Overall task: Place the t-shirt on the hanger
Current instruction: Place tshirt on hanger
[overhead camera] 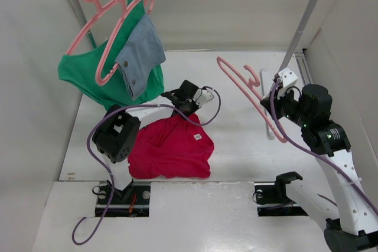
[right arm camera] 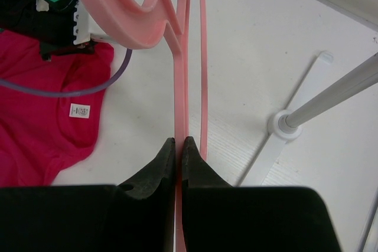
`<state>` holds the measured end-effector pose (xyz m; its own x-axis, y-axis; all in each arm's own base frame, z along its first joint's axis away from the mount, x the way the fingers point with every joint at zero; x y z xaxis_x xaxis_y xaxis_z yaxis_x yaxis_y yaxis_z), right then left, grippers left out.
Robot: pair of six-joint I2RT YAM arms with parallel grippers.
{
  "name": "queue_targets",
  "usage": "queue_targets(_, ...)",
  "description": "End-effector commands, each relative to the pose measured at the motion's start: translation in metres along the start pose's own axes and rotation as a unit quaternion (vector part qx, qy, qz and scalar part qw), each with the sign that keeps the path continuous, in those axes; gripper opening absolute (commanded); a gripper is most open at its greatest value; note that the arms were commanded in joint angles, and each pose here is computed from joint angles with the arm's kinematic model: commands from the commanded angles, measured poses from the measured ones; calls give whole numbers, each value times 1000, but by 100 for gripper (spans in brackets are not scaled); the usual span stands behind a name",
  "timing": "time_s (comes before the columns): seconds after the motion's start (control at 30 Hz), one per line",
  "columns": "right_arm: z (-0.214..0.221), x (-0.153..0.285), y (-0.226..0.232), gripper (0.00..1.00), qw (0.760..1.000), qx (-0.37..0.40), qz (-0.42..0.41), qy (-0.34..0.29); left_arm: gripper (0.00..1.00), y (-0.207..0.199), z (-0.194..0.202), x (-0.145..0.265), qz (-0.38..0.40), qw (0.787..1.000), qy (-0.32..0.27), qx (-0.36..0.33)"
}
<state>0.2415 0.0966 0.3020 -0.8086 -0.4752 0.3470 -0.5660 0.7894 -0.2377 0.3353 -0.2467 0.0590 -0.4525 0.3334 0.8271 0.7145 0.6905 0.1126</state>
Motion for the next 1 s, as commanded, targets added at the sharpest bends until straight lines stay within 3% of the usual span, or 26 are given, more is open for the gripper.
queue_targets(0.0,-13,7,-6,0,1000,7,15,-20,0,6,-7,10,-5,1000,-16,-2)
queue_targets(0.1,-7,9,10,0,999,11,-30,-13,0,15,-8,12,-7,1000,-20,14)
queue_targets(0.27,32,14,64,0,985,-24,-168,27,0,39,-44,30,-12,996,-69,59)
queue_targets(0.53,80,19,103,0,968,-104,-221,59,0,32,-52,35,22,992,-77,93)
queue_targets(0.7,67,16,110,0,965,-105,-239,11,0,32,-56,36,21,992,-82,92)
queue_targets(0.97,70,3,109,0,964,-114,-240,10,0,29,-58,40,25,993,-77,89)
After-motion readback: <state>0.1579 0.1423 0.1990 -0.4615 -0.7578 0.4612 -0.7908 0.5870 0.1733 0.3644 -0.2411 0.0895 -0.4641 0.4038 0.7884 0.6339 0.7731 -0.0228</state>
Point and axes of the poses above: each gripper's point midway between its finger pads, its own x axis back along the fingers, its own y axis along the line the jaws close on, z = x × y, the point moved 1 cm from there along x, back along the fingers, and after that the axes turned 11 degrees about x, right-handed, at the moved point
